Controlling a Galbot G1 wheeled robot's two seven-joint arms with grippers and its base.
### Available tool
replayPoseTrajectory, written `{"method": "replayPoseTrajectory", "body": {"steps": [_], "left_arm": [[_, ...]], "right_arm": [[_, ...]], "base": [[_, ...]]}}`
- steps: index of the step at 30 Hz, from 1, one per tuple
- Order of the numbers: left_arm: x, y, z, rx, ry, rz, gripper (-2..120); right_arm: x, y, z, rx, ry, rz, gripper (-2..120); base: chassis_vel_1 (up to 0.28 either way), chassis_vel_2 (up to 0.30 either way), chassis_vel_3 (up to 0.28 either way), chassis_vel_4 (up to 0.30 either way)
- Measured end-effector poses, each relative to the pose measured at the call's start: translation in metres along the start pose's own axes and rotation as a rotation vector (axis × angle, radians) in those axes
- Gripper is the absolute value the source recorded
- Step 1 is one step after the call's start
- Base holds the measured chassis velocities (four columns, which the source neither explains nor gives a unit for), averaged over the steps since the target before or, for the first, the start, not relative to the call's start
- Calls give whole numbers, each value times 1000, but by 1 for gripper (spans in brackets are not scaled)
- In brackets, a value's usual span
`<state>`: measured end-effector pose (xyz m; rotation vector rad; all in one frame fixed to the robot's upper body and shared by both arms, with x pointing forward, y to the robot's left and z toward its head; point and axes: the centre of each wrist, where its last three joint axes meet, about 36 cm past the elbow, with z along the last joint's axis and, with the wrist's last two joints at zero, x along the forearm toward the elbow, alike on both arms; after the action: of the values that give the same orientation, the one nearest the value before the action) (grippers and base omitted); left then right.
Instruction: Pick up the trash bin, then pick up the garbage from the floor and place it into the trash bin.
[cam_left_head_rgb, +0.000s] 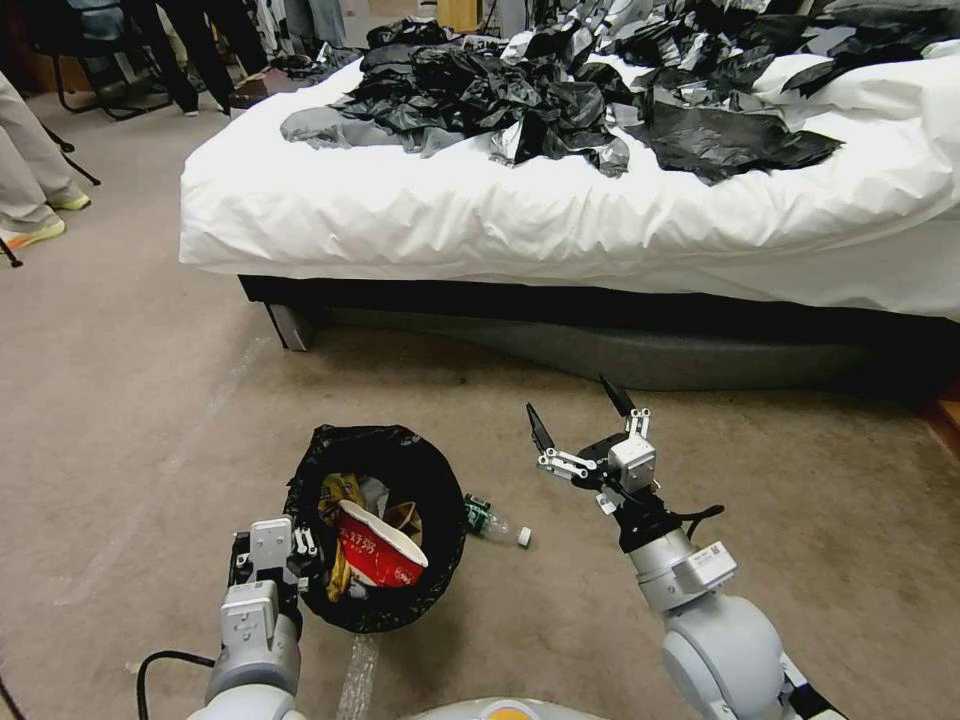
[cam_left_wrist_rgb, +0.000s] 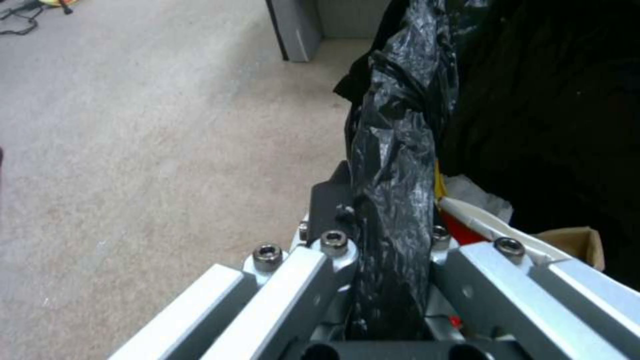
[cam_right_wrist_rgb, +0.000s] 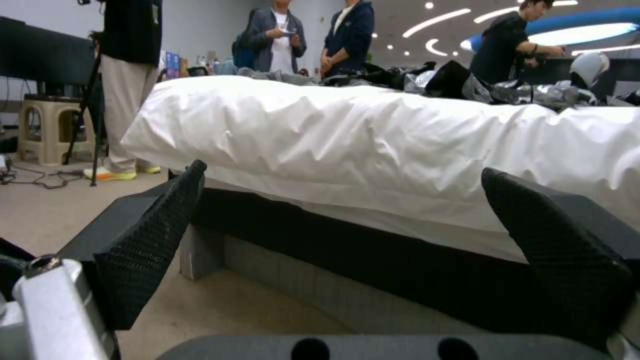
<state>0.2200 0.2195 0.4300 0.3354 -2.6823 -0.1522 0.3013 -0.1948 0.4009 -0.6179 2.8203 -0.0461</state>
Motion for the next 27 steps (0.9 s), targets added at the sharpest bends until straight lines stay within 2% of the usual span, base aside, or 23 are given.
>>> {"method": "replayPoseTrajectory", "body": {"steps": [5,8,12,18,22,24,27], "left_arm": [[0,0,0,0,0,0,1],[0,1,-1,1,-5,-3,1],[1,2,-2,6,-9,-5,1],[1,2,-3,10,-10,-7,1],[1,1,-3,14,-13,-8,1],[0,1,-4,19,-17,-9,1],[-1,1,-5,22,-21,-9,1]], "right_arm": [[-4,-9,-1,18,1,-15,100],[-16,-29,-3,64,12,-62,100],[-29,-45,-2,108,35,-120,100],[-42,-59,0,156,64,-185,100],[-57,-73,4,208,95,-259,100],[-67,-82,8,252,136,-346,100],[-69,-84,14,281,179,-421,100]], "base": [[0,0,0,0],[0,0,0,0],[0,0,0,0],[0,0,0,0],[0,0,0,0],[0,0,0,0],[0,0,0,0]]}}
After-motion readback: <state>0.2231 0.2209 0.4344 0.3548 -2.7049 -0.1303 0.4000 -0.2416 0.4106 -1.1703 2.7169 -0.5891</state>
